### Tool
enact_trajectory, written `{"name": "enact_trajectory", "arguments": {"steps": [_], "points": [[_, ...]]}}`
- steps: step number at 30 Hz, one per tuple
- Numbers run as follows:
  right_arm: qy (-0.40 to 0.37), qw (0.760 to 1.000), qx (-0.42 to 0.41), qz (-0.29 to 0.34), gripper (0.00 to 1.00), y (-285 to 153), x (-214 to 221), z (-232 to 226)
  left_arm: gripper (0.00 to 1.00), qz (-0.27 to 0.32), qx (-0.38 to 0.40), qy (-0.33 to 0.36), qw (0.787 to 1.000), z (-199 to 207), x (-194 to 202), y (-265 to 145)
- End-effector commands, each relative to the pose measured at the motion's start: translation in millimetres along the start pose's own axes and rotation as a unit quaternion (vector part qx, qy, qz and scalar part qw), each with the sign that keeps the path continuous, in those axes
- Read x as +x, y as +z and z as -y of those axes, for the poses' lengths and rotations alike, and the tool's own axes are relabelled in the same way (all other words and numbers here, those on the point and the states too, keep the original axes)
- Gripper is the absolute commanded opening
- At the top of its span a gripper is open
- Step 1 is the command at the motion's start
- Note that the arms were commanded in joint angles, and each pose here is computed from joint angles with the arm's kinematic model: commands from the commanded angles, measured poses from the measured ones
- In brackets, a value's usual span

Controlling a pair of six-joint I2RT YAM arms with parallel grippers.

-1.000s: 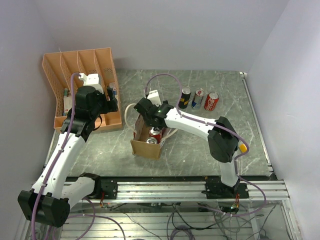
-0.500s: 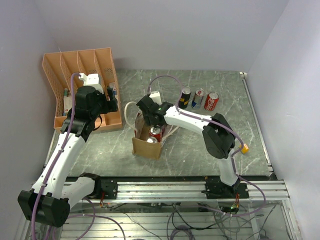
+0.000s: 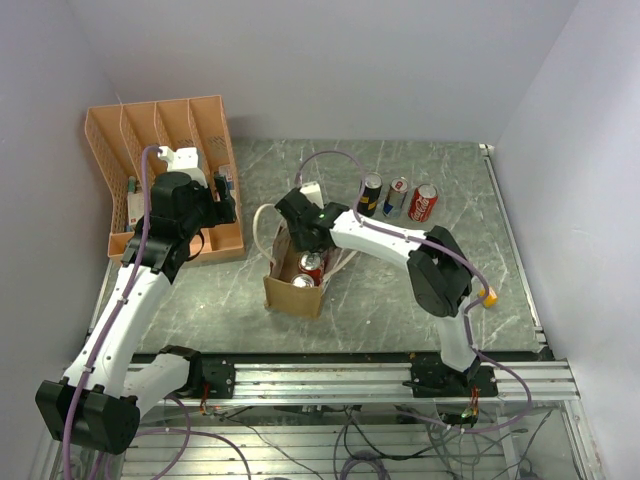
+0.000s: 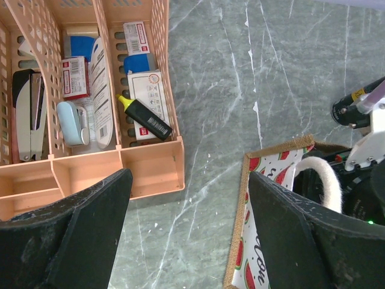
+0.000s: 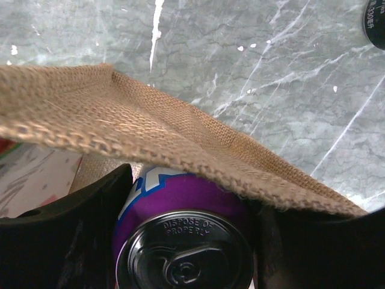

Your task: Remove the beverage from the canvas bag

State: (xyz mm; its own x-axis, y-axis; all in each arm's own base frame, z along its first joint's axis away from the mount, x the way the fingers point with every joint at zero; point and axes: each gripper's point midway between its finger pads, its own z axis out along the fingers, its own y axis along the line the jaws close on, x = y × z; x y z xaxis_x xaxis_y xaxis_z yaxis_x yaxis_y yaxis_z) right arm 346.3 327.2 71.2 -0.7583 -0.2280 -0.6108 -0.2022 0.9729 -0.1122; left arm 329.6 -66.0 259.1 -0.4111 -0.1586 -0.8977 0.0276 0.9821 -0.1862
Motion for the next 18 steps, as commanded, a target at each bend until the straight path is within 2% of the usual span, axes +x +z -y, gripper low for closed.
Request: {"name": "enact_trajectory", "arguments": {"steps": [1, 9, 13, 18], "points": [[0.028, 0.996, -0.028, 0.075, 0.27, -51, -57, 12, 0.89, 0.012, 0.013, -0.006, 1.000, 4, -8, 1], [0.095, 0.976, -0.124, 0.154, 0.15, -115, -111, 33, 0.89, 0.010, 0.012, -0.005, 1.000, 4, -7, 2], [0.136, 0.951, -0.203, 0.190, 0.11, -145, -129, 53, 0.89, 0.008, 0.014, -0.006, 1.000, 4, -6, 3], [0.201, 0.915, -0.258, 0.236, 0.04, -172, -137, 103, 0.89, 0.009, 0.016, -0.006, 1.000, 5, -6, 2]]}}
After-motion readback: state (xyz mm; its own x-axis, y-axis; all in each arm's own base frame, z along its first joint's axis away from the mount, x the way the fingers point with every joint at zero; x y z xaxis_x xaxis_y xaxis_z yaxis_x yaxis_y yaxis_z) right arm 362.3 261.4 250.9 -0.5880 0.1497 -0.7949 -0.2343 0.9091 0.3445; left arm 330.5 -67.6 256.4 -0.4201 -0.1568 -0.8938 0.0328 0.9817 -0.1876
